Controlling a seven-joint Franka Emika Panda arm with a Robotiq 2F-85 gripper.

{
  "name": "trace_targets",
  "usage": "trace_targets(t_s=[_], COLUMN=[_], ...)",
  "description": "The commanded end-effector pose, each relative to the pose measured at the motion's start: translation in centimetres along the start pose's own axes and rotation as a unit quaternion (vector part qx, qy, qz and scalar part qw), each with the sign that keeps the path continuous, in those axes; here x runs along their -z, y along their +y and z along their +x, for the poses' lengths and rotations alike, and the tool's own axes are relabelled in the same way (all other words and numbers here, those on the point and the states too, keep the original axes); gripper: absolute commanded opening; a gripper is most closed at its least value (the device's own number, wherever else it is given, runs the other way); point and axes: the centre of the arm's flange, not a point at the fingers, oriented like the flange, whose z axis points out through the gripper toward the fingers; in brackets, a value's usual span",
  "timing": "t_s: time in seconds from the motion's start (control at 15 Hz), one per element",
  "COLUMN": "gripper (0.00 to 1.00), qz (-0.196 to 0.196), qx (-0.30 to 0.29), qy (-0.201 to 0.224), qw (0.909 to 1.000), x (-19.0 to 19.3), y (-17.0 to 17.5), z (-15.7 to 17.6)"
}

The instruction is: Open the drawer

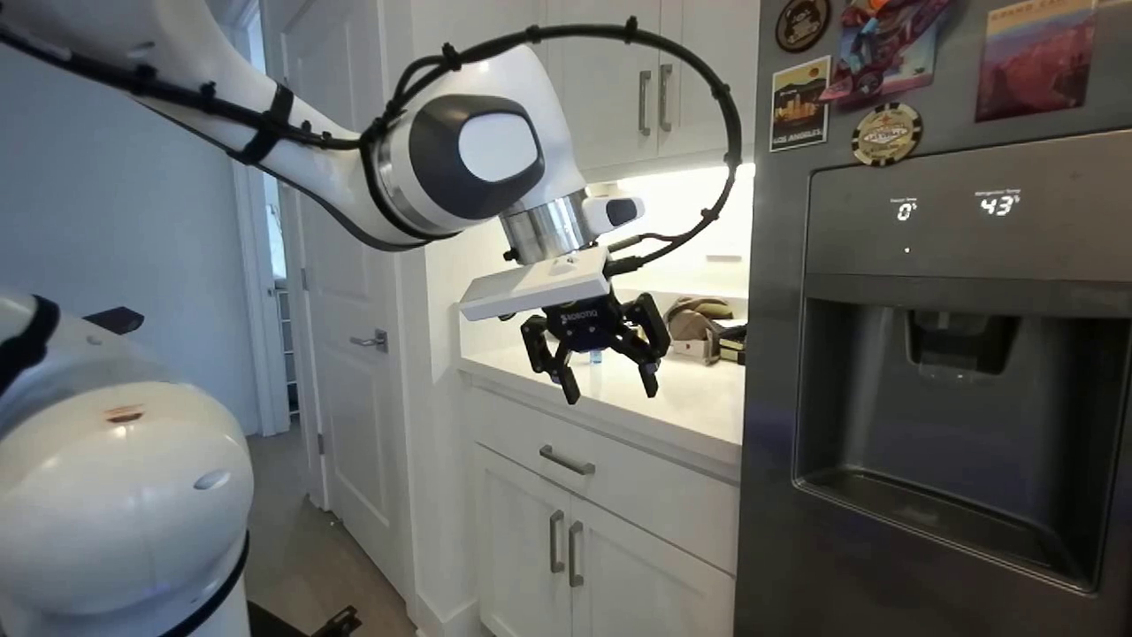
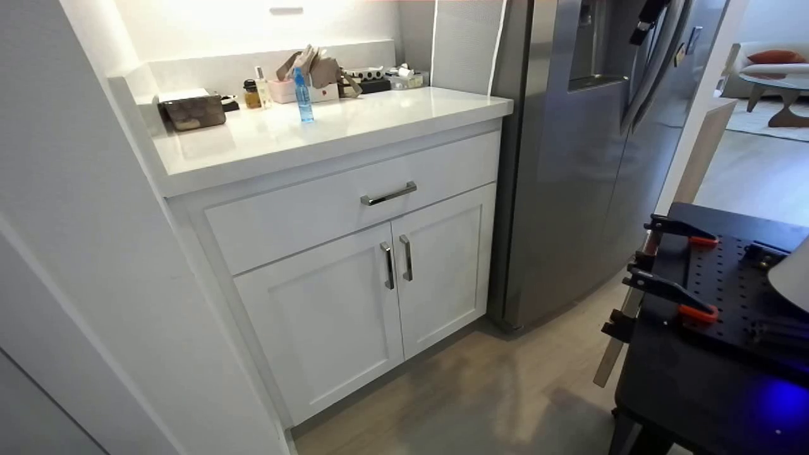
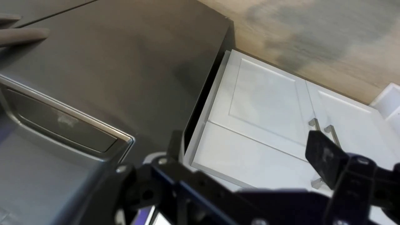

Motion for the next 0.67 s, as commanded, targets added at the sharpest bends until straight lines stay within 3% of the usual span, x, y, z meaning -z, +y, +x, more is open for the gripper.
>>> trace_targets(t_s=[0.0, 0.2, 0.6], gripper=[1.0, 1.0, 1.0], qz=[0.0, 0.0, -0.017], qx=[0.0, 0.0, -0.01], qy=[0.0, 0.0, 0.026], qw=[1.0, 1.0, 0.9995], x=[0.0, 0.0, -0.5], y=[0.0, 0.0, 0.6], z=[0.0, 0.0, 7.2])
